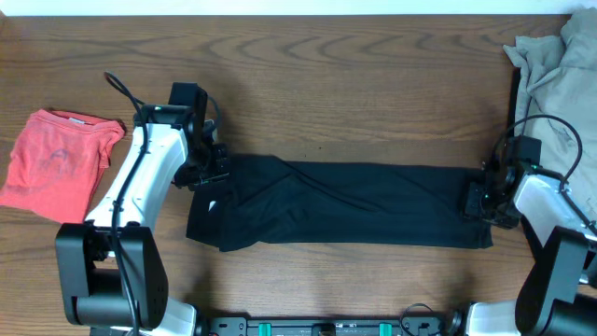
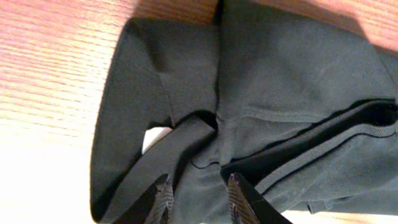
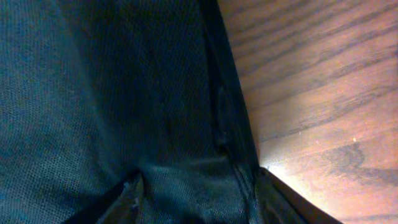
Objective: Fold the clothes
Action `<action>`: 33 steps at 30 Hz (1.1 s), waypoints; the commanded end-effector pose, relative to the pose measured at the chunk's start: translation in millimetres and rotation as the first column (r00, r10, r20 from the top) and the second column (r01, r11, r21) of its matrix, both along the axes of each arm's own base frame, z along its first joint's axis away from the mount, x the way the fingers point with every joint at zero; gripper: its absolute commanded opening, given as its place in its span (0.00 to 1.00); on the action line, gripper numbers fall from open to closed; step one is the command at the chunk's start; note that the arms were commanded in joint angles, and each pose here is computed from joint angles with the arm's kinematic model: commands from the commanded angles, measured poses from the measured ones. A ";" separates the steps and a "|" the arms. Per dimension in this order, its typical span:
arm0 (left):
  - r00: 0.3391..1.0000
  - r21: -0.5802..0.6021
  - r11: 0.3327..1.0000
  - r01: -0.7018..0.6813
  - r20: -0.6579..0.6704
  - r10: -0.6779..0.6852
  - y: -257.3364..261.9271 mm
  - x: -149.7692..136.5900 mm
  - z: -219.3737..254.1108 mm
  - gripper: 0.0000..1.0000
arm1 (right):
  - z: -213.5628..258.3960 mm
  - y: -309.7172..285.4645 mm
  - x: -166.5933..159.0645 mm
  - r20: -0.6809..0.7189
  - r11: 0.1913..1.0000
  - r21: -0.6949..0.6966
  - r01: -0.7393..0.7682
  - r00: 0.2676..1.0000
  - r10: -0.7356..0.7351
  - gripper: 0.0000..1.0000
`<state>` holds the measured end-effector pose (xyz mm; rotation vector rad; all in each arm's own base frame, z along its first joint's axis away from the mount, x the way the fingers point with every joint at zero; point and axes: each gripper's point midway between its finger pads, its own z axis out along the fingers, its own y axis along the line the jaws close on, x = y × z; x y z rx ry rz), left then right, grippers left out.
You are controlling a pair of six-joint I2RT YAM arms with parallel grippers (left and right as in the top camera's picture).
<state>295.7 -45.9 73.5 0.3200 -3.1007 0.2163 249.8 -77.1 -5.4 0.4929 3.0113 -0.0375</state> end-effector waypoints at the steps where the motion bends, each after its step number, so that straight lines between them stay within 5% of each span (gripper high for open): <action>1: 1.000 0.014 1.000 -0.012 0.024 0.012 3.0 5.3 6.8 0.32 | -17.8 8.8 -18.9 -0.048 0.999 0.047 -0.010 0.999 0.012 0.38; 5: 1.000 0.014 1.000 -0.012 0.024 0.012 3.0 5.2 6.8 0.32 | -16.3 7.0 -13.9 -0.031 0.999 0.042 0.009 0.999 -0.008 0.01; 18: 1.000 0.015 1.000 -0.013 0.022 0.012 3.0 4.7 6.8 0.33 | 66.5 -27.1 24.6 -0.038 0.992 -0.088 0.089 0.995 -0.093 0.00; 33: 1.000 0.014 1.000 -0.013 0.022 0.012 3.0 4.8 6.8 0.33 | 89.0 110.7 53.6 0.024 0.974 0.113 -0.195 0.981 0.193 0.01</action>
